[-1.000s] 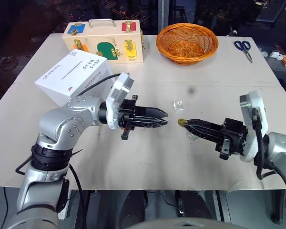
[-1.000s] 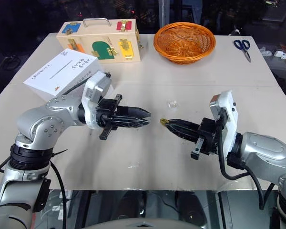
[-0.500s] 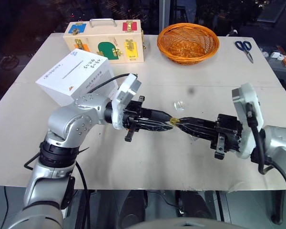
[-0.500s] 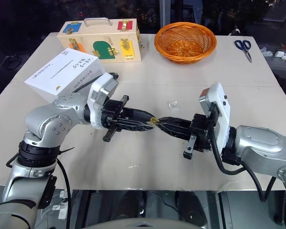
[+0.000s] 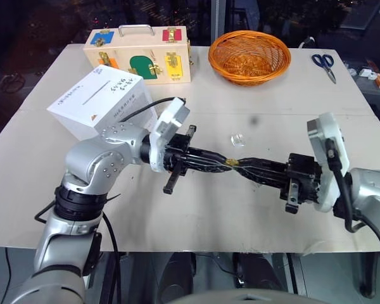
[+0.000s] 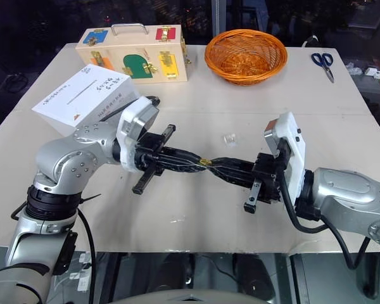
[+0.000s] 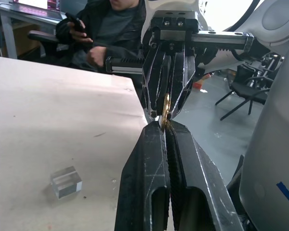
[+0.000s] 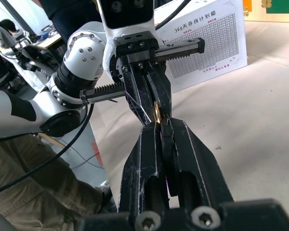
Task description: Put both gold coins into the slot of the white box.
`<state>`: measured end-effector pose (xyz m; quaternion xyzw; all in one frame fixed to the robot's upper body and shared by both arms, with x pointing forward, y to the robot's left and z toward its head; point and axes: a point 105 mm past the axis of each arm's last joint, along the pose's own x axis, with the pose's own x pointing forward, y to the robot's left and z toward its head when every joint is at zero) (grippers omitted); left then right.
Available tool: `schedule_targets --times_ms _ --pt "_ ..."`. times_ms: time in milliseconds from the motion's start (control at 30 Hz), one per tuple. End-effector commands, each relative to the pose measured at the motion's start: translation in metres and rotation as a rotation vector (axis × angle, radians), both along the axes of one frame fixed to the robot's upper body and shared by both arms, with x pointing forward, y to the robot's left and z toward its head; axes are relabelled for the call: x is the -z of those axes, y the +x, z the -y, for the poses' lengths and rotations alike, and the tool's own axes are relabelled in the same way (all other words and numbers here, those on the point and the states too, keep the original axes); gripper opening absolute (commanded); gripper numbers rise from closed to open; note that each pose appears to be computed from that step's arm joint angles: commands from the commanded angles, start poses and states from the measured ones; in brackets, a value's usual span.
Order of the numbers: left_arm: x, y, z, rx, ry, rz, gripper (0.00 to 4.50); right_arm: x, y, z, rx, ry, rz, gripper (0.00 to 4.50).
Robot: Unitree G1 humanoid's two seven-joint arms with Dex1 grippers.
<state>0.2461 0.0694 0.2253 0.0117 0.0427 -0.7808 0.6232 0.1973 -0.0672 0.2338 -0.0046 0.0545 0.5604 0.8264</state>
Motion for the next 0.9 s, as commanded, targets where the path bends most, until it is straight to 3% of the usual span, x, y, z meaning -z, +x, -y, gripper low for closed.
schedule_targets --times_ms 33,167,267,433,533,667,900 --pt "-0.010 -0.002 -0.003 0.005 -0.029 0.017 0.06 -0.005 -0.010 -0.006 -0.042 0.009 0.021 0.00" --pt "-0.008 -0.002 -0.005 -0.001 -0.031 0.014 0.06 -0.006 -0.008 -0.007 -0.056 0.022 0.009 0.00" --pt "-0.010 -0.002 -0.007 -0.021 -0.043 0.012 0.00 -0.007 -0.009 -0.005 -0.063 0.041 -0.003 0.78" --pt "-0.017 0.002 -0.020 -0.109 -0.065 -0.009 0.00 -0.006 -0.004 0.000 -0.018 0.019 0.038 3.23" --pt "-0.024 0.008 -0.034 -0.220 -0.072 -0.011 0.00 -0.009 0.008 0.009 0.063 -0.037 0.145 4.38" --pt "-0.042 0.024 -0.060 -0.438 -0.096 0.022 0.00 -0.024 0.028 0.019 0.169 -0.079 0.324 4.38" --pt "-0.086 0.074 -0.155 -1.069 -0.008 0.324 0.00 -0.049 0.040 -0.008 0.044 0.073 0.364 4.38"
